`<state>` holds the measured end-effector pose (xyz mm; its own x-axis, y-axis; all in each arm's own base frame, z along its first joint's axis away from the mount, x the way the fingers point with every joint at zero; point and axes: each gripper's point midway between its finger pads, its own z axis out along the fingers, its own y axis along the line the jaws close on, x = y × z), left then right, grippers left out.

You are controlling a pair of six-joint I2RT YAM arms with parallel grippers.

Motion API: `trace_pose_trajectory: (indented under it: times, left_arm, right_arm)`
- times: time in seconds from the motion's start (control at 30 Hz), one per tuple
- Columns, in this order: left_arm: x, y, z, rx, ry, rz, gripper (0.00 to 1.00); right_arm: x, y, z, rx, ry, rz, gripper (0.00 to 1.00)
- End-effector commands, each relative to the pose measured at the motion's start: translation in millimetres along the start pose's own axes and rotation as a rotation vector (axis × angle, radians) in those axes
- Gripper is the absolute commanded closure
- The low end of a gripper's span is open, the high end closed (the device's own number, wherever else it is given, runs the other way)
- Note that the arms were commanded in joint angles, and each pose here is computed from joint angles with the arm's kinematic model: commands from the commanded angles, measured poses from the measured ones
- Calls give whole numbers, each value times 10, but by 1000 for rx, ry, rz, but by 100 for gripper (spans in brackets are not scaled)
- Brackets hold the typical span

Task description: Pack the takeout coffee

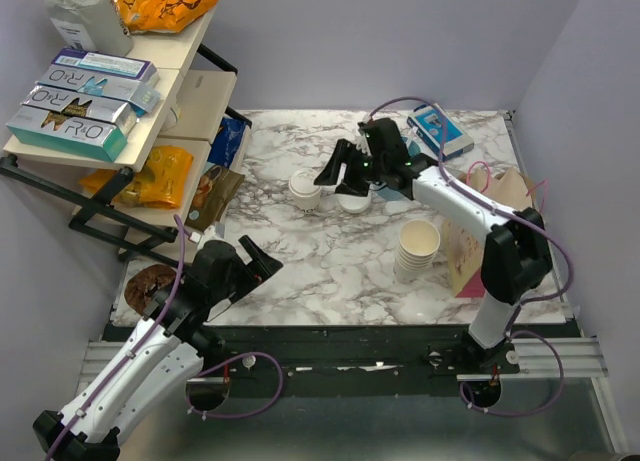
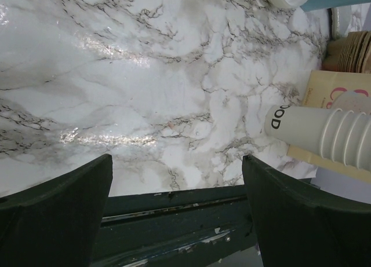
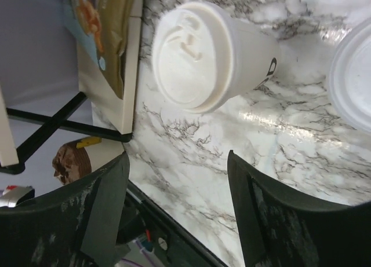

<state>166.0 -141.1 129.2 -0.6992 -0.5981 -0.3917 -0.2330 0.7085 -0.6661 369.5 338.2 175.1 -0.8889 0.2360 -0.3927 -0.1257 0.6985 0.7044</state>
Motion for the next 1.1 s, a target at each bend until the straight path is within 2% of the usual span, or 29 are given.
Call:
trace_pose_trajectory:
  times: [0.0, 0.07, 0.13, 0.17, 0.33, 0.4, 0.5, 0.63, 0.73, 0.83, 1.07]
  left_arm:
    - [-90, -183, -102, 59, -21, 13, 1]
    - [-100, -224, -121, 73, -20, 24, 1]
    - [-117, -271, -139, 94, -25, 54, 1]
    - [-132, -306, -152, 104, -28, 62, 1]
    - [-212, -499, -199, 159, -40, 131, 1]
    - [-252, -582, -202, 176, -47, 166, 1]
    - [-305, -646, -176, 180, -58, 210, 1]
    - [-322, -691, -100, 177, -53, 245, 1]
    - [-275, -755, -46, 197, -17, 249, 1]
    - [-232, -765, 4, 197, 12, 260, 1]
    - [-222, -705, 19, 182, 10, 275, 1]
  right_arm:
    - [-390, 316, -678, 0, -195, -228, 16]
    - [-485, 386, -885, 3, -256, -336, 14]
    - [-664, 482, -1216, 32, -365, -395, 2]
    - [-742, 462, -1334, 57, -401, -447, 0]
    - [-1188, 206, -2083, 298, -661, -512, 0]
    - [-1316, 43, -2337, 368, -696, -498, 0]
    - [-1437, -303, -2555, 498, -671, -422, 0]
    - [-1543, -660, -2595, 678, -595, -435, 0]
    - [-1602, -710, -2349, 663, -528, -456, 0]
    - [-1654, -885, -2146, 719, -476, -402, 2]
    - [-1585, -1503, -2107, 905, -390, -284, 7]
